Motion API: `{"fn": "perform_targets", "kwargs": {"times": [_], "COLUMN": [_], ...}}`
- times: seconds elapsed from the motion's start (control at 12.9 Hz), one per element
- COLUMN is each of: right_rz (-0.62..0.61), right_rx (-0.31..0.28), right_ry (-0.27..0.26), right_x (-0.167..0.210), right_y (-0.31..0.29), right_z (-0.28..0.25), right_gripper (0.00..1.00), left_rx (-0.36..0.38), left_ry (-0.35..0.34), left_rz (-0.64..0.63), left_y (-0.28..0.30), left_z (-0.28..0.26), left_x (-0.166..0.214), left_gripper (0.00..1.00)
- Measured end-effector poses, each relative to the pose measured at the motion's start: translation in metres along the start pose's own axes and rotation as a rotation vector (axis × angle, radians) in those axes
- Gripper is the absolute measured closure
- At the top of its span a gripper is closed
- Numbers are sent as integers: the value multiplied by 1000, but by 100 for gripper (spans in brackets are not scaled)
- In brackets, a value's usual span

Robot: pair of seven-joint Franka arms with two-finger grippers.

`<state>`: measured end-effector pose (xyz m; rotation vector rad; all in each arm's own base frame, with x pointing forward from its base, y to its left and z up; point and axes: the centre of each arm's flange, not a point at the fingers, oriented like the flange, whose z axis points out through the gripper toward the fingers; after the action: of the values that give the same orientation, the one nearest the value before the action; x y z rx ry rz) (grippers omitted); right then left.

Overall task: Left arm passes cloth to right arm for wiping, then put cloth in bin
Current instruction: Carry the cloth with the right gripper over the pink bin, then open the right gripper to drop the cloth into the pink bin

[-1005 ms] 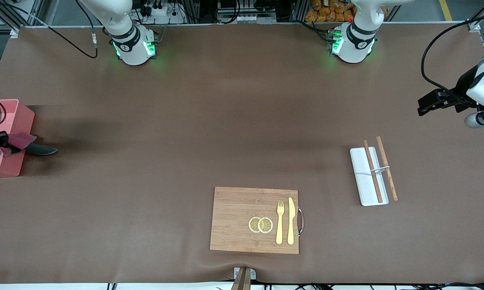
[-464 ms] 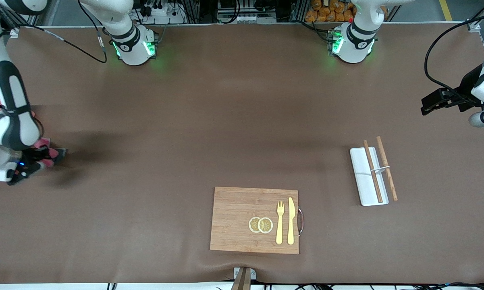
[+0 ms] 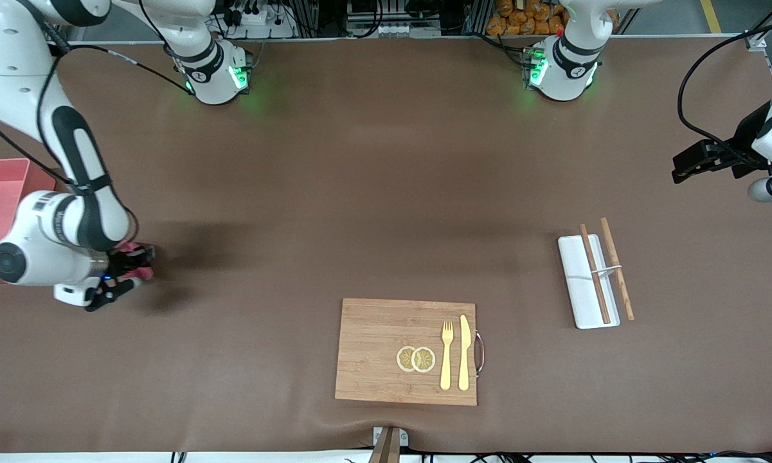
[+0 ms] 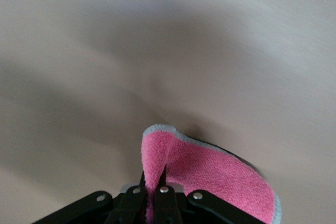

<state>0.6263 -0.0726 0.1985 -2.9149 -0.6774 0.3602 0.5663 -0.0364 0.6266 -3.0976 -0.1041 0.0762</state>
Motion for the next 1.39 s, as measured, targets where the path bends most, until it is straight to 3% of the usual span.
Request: {"fn": "perform_targets", "kwargs": {"times": [0.15,0.31,0.62,0.93,1.16,1.39], "right_rz": [56,108,218,252,309,288], "right_rx": [39,71,87,94,54,-2], "right_ry": [17,2,-38,-44,-55,-60], "right_x": [25,44,42,-29,-91,-163], "right_y": [-42,-84,-152,-167,-97,3], "right_z": [2,-2,-104,-245,-298,-310], "right_gripper": [98,98,98,98,98,98], "left_rx": [0,0,0,0,0,0], "left_ry": [3,4,9,12,11,10], "left_rz": [0,0,-4,-8,-8,-7], "left_y": [0,0,-2,-4,-4,-4], "left_z": [-2,-2,-5,-7,-7,-6], "left_x": [-1,-1,-3,-5,-5,-6], "left_gripper": [0,0,0,0,0,0]}}
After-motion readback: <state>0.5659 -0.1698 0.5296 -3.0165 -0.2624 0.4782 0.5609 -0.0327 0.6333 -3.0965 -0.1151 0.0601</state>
